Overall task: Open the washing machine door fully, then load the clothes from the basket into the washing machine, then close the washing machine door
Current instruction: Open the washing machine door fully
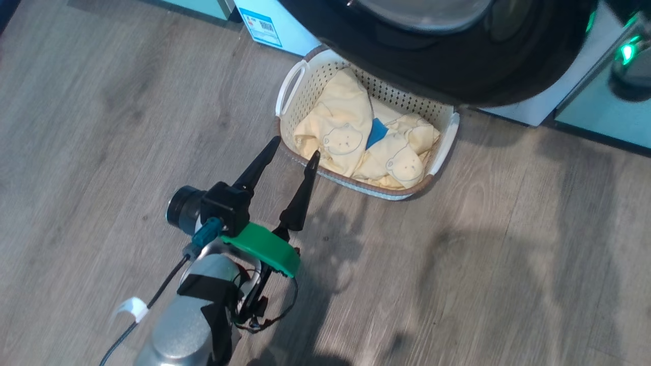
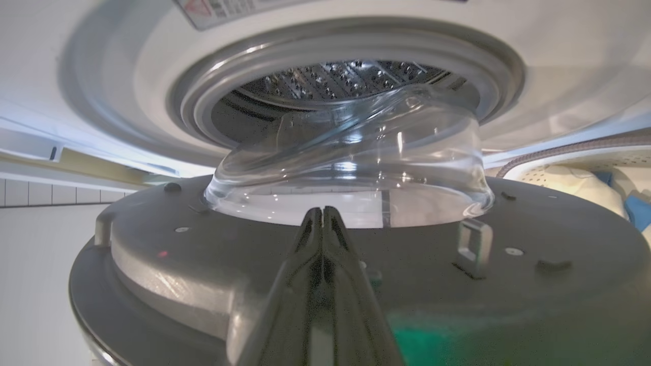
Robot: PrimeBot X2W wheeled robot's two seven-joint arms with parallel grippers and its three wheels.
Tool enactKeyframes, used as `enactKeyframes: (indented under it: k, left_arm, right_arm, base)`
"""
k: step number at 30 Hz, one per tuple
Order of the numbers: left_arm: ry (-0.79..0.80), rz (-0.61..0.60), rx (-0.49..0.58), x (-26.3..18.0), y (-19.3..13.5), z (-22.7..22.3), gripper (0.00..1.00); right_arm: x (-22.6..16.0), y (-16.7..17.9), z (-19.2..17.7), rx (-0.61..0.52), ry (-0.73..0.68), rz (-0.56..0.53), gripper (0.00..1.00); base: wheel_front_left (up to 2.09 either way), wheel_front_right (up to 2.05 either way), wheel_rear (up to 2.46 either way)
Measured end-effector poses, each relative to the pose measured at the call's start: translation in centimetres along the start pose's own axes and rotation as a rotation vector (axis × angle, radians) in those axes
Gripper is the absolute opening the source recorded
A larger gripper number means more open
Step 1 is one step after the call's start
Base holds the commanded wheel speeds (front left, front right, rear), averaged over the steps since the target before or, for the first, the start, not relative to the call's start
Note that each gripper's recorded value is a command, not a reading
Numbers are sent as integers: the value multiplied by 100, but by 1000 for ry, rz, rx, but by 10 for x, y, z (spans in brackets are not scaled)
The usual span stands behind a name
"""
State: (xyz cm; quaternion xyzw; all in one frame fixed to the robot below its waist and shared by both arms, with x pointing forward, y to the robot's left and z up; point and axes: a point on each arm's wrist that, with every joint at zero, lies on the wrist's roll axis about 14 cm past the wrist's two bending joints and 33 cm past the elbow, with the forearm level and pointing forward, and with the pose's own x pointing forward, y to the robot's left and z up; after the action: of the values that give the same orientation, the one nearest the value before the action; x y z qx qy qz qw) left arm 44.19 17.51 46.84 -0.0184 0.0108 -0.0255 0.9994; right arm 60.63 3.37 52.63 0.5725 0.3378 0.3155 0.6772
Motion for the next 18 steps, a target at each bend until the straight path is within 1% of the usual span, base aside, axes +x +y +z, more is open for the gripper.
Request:
enactKeyframes:
  k: [8,18]
  left_arm:
    - [-4,14,-10,-15,1,4,100]
    - [-17,34,1,-34,6,13,100]
  right_arm:
    - [-13,5,-37,4,85,20,0]
    - [-32,12,-79,10,163,53,0]
  base:
    - [0,0,0]
    - [0,0,0]
